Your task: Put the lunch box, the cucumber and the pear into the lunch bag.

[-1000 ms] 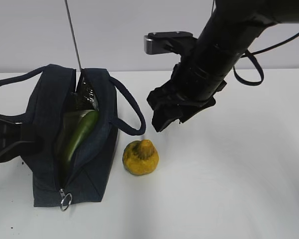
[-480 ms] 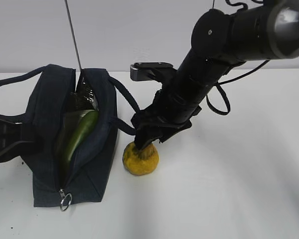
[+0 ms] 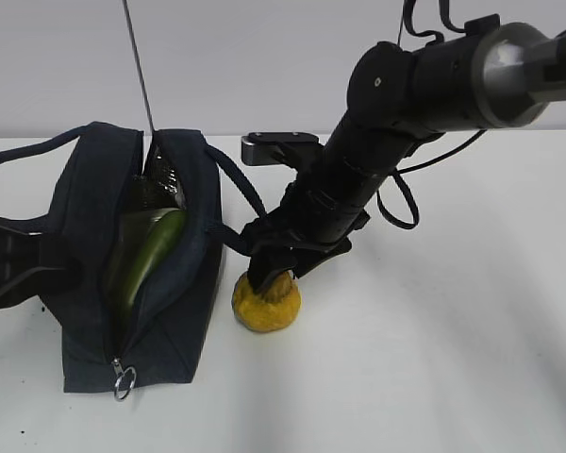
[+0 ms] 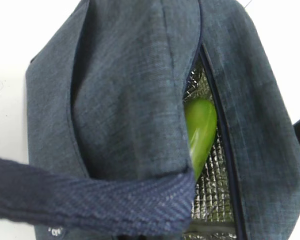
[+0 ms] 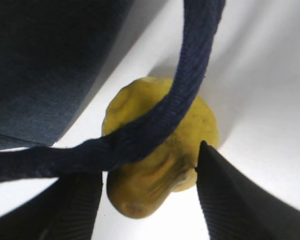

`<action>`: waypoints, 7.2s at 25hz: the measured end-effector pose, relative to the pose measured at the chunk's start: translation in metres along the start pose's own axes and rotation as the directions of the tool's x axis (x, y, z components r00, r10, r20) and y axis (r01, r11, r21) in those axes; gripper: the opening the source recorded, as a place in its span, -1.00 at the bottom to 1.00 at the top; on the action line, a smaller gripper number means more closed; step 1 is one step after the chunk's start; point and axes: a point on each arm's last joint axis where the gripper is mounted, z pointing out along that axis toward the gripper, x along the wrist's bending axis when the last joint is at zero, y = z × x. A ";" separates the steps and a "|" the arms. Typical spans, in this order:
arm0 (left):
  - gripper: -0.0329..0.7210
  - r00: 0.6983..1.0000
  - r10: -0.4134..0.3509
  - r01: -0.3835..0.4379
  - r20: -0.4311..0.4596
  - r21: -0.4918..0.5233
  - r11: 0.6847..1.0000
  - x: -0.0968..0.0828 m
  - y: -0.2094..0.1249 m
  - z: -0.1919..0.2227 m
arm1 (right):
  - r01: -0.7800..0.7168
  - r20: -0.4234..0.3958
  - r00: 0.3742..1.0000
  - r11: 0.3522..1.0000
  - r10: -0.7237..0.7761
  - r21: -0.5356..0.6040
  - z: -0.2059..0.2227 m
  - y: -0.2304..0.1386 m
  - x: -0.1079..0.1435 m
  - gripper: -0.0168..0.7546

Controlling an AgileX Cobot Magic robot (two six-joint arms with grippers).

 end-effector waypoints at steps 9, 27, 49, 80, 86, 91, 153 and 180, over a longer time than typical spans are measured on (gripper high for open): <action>-0.95 1.000 0.000 0.000 0.000 0.000 1.000 0.000 0.000 0.000 | 0.000 -0.001 1.000 1.000 0.000 -0.001 0.003 0.001 -0.001 -0.29; -0.95 1.000 0.000 0.000 0.000 0.000 1.000 0.000 0.000 0.000 | 0.040 0.277 0.955 0.974 -0.102 0.223 -0.037 -0.006 -0.017 -0.35; -0.95 1.000 0.000 0.000 0.000 0.000 1.000 0.000 0.000 0.000 | 0.075 -0.088 0.989 0.924 -0.116 -0.376 -0.172 0.036 0.073 -0.36; -0.95 1.000 -0.002 0.002 0.001 0.000 1.000 0.000 0.000 0.000 | -0.187 -0.342 0.939 0.883 0.032 -0.431 -0.051 0.083 0.035 0.43; -0.95 1.000 -0.002 0.002 0.001 0.001 1.000 0.000 0.000 0.000 | -0.030 -0.225 0.971 0.894 -0.080 -0.446 -0.076 0.076 0.042 0.35; -0.95 1.000 -0.002 0.002 0.002 0.002 1.000 0.000 0.000 0.000 | 0.053 -0.197 0.972 0.937 -0.127 -0.345 -0.076 0.064 0.043 0.33; -0.95 0.970 0.130 -0.145 0.206 0.058 0.988 -0.087 0.050 0.077 | 0.023 0.044 0.999 0.996 -0.020 -0.085 -0.100 0.032 -0.059 -0.74; -0.01 0.941 0.228 -0.268 0.250 0.140 0.953 -0.089 0.041 0.071 | 0.007 0.008 1.000 0.998 -0.007 -0.065 -0.130 0.024 -0.040 0.42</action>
